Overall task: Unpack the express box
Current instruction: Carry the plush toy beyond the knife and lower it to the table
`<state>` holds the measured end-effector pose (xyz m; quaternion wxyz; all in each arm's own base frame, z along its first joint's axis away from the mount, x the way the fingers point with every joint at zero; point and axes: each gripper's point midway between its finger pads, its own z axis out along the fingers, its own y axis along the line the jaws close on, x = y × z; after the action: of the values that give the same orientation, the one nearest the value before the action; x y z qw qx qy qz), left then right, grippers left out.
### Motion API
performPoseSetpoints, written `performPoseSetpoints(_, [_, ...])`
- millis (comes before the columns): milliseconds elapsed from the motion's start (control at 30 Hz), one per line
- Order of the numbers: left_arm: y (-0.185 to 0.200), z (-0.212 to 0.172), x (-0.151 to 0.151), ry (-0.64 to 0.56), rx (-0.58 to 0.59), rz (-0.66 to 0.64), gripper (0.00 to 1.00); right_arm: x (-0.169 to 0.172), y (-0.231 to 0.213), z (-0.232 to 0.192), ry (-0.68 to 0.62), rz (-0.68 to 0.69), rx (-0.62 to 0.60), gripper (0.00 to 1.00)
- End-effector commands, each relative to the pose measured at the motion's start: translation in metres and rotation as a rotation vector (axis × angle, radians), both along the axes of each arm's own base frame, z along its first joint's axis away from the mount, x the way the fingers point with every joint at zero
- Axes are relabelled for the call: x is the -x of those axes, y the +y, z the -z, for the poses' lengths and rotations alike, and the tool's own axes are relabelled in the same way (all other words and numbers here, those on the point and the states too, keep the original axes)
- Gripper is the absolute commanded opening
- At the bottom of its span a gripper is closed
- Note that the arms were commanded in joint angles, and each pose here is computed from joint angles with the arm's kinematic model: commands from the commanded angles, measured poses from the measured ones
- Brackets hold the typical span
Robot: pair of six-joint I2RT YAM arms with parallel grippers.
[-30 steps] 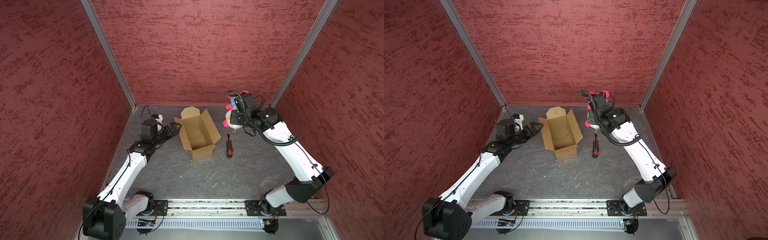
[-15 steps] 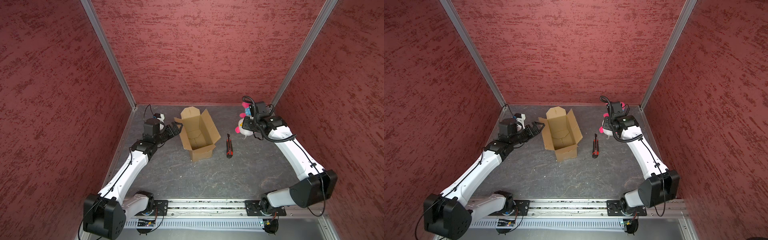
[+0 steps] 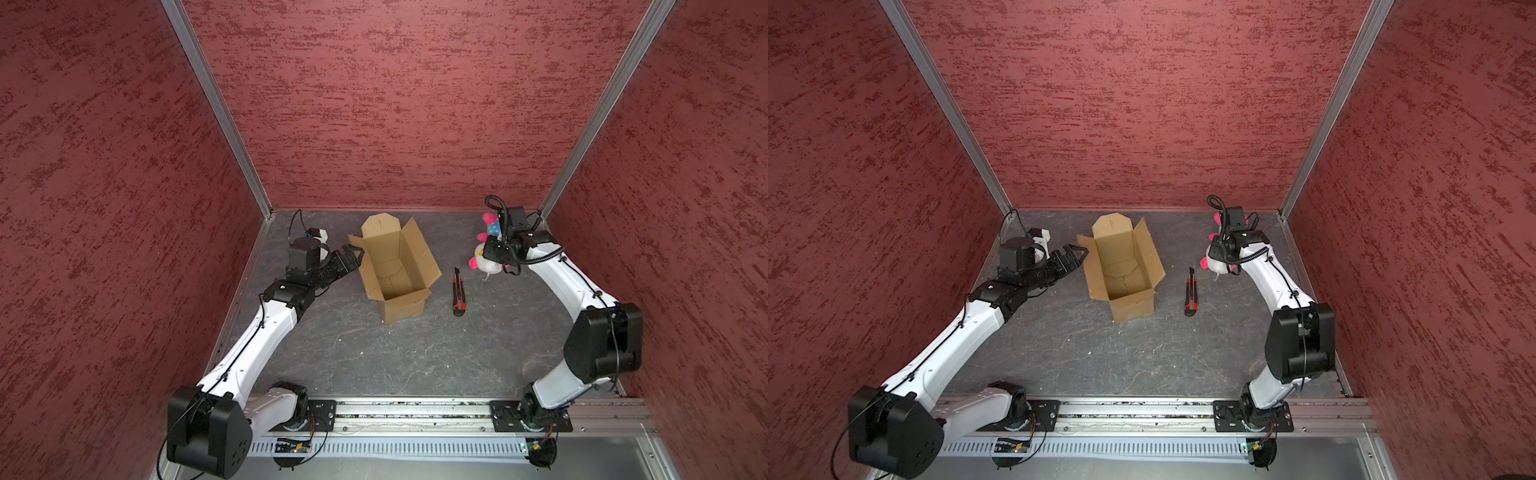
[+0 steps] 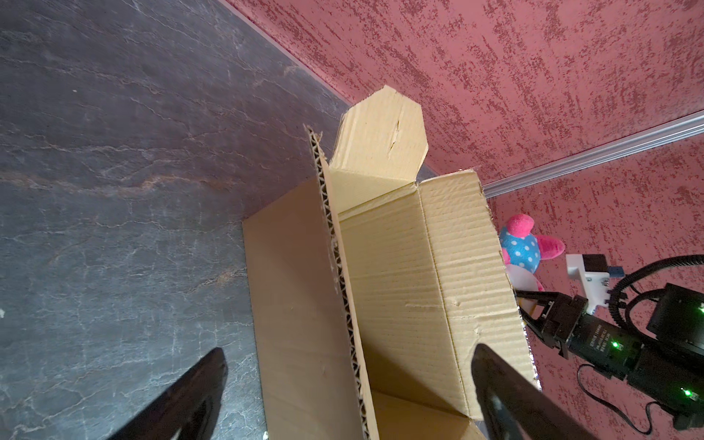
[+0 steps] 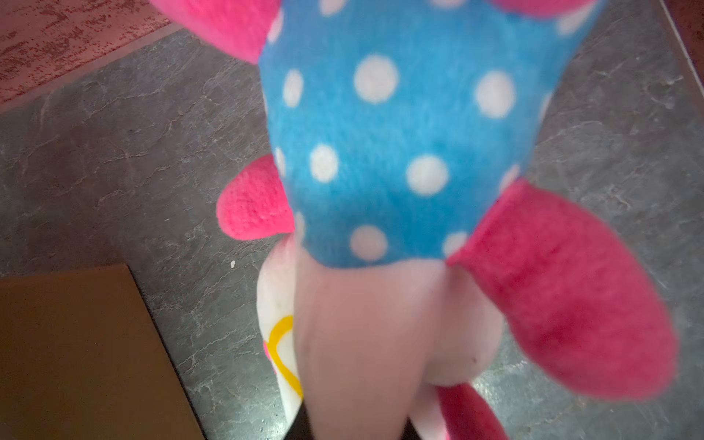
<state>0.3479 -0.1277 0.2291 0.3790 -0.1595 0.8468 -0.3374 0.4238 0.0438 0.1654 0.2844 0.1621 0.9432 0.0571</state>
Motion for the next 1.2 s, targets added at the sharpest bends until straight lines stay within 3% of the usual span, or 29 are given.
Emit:
performPoseSetpoints(0, [0.001, -0.007, -0.003, -0.020, -0.026, -0.002, 1.00, -0.016, -0.001, 0.008, -0.027, -0.018, -0.024, 0.14])
performPoseSetpoints(433, [0.002, -0.005, -0.004, -0.011, -0.032, -0.008, 1.00, -0.039, -0.020, 0.051, 0.041, -0.009, -0.029, 0.14])
performPoseSetpoints(1167, [0.003, -0.001, -0.008, 0.006, -0.040, -0.016, 1.00, -0.042, -0.022, 0.082, 0.093, -0.012, -0.048, 0.20])
